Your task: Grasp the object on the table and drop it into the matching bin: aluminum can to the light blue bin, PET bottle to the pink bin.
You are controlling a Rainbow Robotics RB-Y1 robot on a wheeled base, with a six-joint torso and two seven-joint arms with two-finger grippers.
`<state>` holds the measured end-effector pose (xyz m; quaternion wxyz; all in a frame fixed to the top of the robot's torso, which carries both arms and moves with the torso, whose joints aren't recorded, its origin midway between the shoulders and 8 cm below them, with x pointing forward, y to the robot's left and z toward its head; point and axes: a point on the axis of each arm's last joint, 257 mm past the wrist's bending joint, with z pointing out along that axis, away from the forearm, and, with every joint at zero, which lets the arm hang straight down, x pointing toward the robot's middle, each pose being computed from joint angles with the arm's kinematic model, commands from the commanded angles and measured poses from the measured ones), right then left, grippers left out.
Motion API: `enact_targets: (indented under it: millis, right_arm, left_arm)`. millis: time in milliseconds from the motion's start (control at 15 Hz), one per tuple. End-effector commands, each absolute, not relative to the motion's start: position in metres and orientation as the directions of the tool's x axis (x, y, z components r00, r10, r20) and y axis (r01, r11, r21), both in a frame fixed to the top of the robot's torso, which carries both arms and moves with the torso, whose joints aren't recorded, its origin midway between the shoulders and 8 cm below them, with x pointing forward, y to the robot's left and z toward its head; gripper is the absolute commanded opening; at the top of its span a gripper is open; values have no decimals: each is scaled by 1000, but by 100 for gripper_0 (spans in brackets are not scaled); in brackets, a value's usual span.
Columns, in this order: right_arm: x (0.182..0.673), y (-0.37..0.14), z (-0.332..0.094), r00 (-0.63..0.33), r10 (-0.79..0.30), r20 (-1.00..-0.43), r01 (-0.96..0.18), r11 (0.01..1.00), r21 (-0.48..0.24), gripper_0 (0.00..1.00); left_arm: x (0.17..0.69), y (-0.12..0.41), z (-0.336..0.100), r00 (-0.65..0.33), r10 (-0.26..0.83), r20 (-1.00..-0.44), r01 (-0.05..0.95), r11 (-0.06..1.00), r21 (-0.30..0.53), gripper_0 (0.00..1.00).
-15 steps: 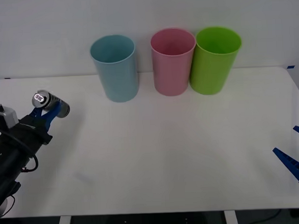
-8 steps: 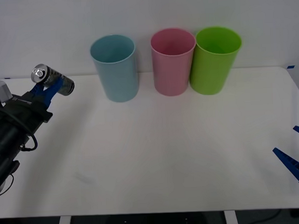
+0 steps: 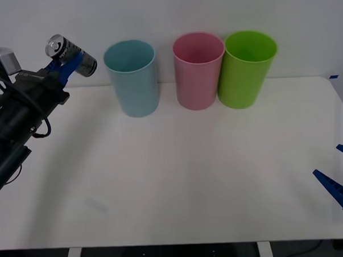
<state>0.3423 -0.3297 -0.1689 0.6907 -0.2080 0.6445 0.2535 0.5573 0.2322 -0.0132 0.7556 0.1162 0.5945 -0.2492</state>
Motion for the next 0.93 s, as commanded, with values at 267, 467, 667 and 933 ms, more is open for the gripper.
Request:
enact_targets:
  millis: [267, 467, 667, 933]
  right_arm:
    - [342, -330, -169, 41, 82, -996, -618, 785, 39, 100]
    - [342, -330, -169, 41, 82, -996, -618, 785, 39, 100]
    - [342, -330, -169, 41, 82, -996, -618, 785, 39, 100]
    - [342, -330, -169, 41, 82, -996, -618, 785, 39, 100]
  left_arm:
    - [610, 209, 3, 166, -174, -971, 525, 849, -62, 0]
    - [636, 196, 7, 160, -106, -982, 528, 849, -5, 0]
    - [661, 178, 7, 143, -23, -989, 536, 843, 58, 0]
    - [689, 157, 6, 101, 48, -994, 548, 831, 96, 0]
